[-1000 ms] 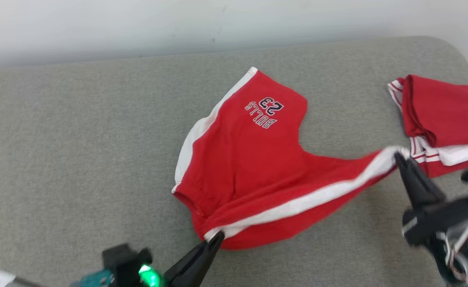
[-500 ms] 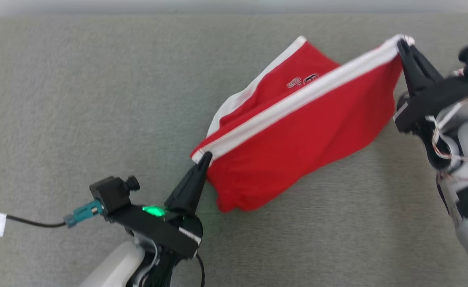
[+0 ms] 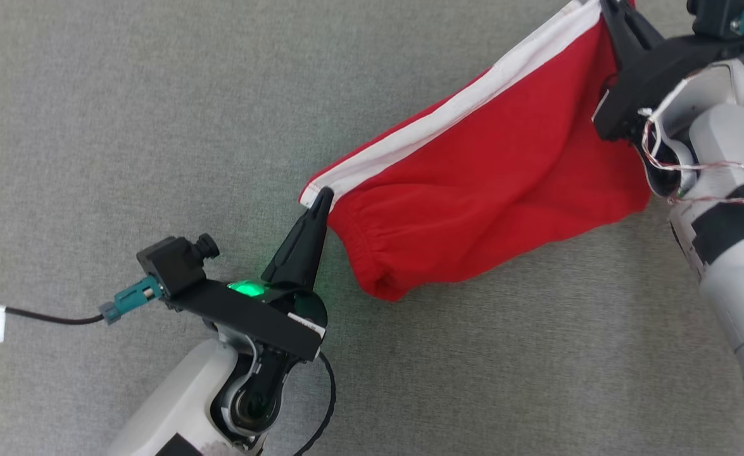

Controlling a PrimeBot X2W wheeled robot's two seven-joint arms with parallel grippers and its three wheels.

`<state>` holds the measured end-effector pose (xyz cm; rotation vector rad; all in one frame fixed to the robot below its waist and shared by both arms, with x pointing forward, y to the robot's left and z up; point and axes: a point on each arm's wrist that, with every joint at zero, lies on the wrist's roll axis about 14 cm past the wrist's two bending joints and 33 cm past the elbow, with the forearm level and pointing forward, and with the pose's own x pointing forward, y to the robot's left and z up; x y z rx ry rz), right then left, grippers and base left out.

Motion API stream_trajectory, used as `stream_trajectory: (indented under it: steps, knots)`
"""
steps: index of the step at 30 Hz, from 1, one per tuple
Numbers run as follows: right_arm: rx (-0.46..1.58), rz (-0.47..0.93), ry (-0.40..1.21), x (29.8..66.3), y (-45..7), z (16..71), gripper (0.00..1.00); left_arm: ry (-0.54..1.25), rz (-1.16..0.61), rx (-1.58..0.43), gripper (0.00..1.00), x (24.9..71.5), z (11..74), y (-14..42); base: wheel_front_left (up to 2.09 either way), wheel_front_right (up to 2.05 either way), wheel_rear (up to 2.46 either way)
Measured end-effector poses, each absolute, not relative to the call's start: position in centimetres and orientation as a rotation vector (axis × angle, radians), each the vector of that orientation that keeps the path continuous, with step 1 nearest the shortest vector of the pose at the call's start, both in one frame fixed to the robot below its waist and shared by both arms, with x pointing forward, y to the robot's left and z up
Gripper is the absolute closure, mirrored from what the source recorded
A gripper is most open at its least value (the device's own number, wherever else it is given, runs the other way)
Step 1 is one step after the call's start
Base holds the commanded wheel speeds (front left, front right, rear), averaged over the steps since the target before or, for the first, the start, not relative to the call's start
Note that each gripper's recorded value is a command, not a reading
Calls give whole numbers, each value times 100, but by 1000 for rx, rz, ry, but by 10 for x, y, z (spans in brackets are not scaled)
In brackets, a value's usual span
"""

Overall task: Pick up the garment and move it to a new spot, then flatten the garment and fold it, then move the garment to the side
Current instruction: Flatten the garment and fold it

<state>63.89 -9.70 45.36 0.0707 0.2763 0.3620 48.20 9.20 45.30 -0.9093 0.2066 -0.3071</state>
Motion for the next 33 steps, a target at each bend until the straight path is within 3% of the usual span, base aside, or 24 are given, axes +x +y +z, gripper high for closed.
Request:
stream_trajectory:
  steps: [3, 5, 6, 7, 8, 17, 28, 33]
  knots:
    - [68, 379, 288, 644, -85, 442, 97, 209, -302, -892, 71, 486, 449, 95, 0, 0, 0]
    - [69, 392, 300, 645, -78, 434, 59, 215, -295, -881, 59, 488, 445, 97, 0, 0, 0]
    - [68, 398, 303, 644, -74, 431, 0, 218, -294, -876, 34, 488, 443, 97, 0, 0, 0]
    - [71, 403, 293, 645, -72, 432, 0, 216, -292, -873, 13, 489, 442, 97, 0, 0, 0]
    - [78, 405, 271, 645, -70, 435, 0, 217, -289, -873, 0, 490, 442, 98, 0, 0, 0]
    - [191, 324, 116, 639, -107, 470, 0, 191, -258, -703, 0, 479, 437, 120, 0, 0, 0]
    - [261, 171, 200, 580, -184, 443, 0, 95, -293, -399, 0, 432, 462, 121, 0, 0, 0]
    - [243, 159, 233, 576, -191, 435, 0, 70, -274, -381, 0, 411, 470, 122, 0, 0, 0]
